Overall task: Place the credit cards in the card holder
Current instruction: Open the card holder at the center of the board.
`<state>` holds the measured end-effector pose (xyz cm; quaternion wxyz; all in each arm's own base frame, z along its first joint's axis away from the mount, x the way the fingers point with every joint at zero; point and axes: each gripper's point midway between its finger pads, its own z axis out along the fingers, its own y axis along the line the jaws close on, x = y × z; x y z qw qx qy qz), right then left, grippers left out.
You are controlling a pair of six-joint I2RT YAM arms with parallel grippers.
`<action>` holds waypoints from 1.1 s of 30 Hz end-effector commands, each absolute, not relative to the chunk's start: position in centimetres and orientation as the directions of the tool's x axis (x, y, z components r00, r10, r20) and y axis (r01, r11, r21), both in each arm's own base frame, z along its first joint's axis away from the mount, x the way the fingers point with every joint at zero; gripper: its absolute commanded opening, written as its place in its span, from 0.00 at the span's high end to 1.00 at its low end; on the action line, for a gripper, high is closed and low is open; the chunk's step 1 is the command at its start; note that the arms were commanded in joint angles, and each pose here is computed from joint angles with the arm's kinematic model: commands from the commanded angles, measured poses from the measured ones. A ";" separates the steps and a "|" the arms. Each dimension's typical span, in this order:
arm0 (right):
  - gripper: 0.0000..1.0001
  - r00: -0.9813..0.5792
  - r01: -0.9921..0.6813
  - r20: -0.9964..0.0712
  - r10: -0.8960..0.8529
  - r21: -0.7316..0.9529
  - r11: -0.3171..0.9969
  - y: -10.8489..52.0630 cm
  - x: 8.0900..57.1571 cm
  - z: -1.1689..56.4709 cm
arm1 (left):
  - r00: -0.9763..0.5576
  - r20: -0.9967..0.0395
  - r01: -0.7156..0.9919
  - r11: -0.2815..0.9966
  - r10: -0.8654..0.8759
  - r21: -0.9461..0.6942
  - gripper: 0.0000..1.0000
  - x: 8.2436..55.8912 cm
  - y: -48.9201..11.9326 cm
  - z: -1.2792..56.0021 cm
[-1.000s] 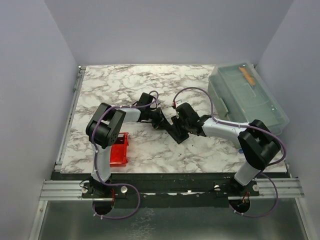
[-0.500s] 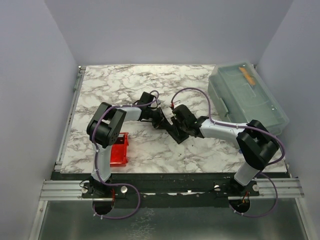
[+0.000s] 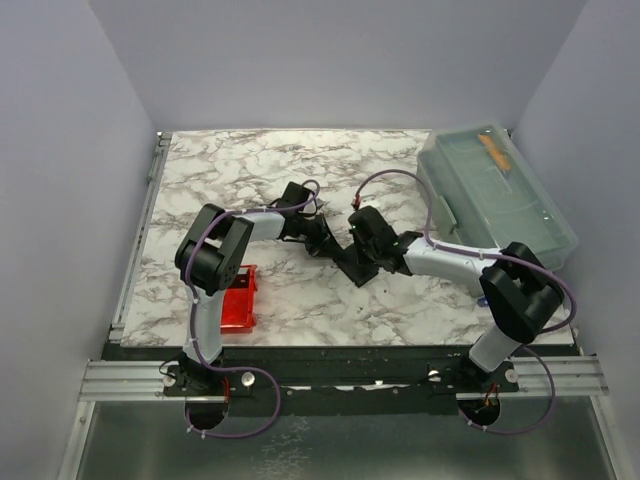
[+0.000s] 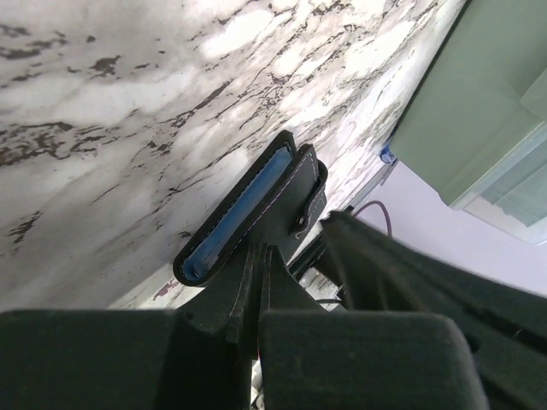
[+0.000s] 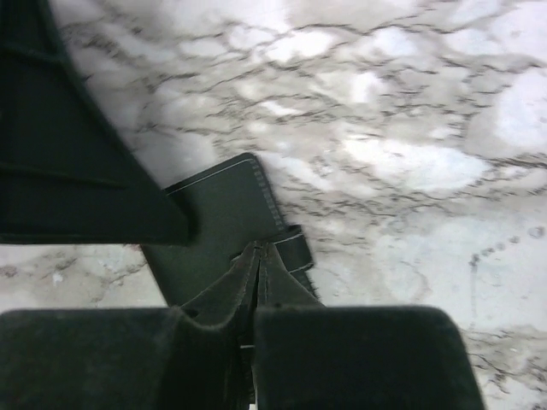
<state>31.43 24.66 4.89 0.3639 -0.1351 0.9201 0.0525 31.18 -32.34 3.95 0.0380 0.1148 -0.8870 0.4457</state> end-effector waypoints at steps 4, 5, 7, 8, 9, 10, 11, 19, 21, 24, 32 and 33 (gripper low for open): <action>0.99 -0.741 -0.143 -0.672 0.019 0.185 0.972 21.2 32.8 6.0 | -0.958 0.195 -0.287 0.722 -0.211 -0.629 1.00 29.4 -30.4 -1.6; 0.99 -0.746 -0.145 -0.665 0.034 0.213 0.966 21.0 32.7 6.0 | -0.959 0.192 -0.284 0.723 -0.210 -0.630 1.00 29.5 -30.4 -1.6; 0.99 -0.745 -0.185 -0.667 0.016 0.229 0.956 21.4 32.4 6.4 | -0.960 0.187 -0.281 0.725 -0.209 -0.629 1.00 29.5 -30.4 -1.4; 0.92 -0.744 -0.220 -0.668 -0.008 0.233 0.947 21.7 32.2 6.5 | -0.961 0.184 -0.278 0.725 -0.209 -0.630 1.00 29.6 -30.4 -1.3; 0.84 -0.737 -0.272 -0.675 -0.046 0.234 0.933 22.1 32.0 6.8 | -0.961 0.180 -0.275 0.725 -0.208 -0.631 1.00 29.6 -30.4 -1.2; 0.75 -0.728 -0.316 -0.680 -0.084 0.225 0.922 22.5 31.8 7.0 | -0.962 0.179 -0.274 0.725 -0.207 -0.632 1.00 29.6 -30.4 -1.2; 0.69 -0.716 -0.346 -0.688 -0.117 0.204 0.916 22.8 31.6 7.2 | -0.962 0.178 -0.272 0.726 -0.205 -0.632 1.00 29.6 -30.4 -1.1; 0.52 -0.669 -0.483 -0.684 -0.292 0.100 0.870 24.9 30.6 6.6 | -0.960 0.193 -0.280 0.725 -0.203 -0.629 1.00 29.5 -30.5 -1.4; 0.48 -0.656 -0.494 -0.691 -0.304 0.089 0.865 24.8 30.7 6.1 | -0.960 0.191 -0.279 0.726 -0.204 -0.628 1.00 29.5 -30.5 -1.5; 0.45 -0.627 -0.520 -0.717 -0.303 0.095 0.849 25.5 31.0 6.0 | -0.960 0.192 -0.281 0.730 -0.206 -0.623 1.00 29.4 -30.4 -1.7; 0.49 -0.689 -0.505 -0.647 -0.328 0.103 0.857 25.4 30.5 3.1 | -0.956 0.215 -0.293 0.725 -0.202 -0.624 1.00 29.1 -30.6 -1.8; 0.50 -0.698 -0.500 -0.636 -0.330 0.103 0.860 25.2 30.3 2.7 | -0.956 0.212 -0.293 0.725 -0.203 -0.623 1.00 29.2 -30.6 -1.8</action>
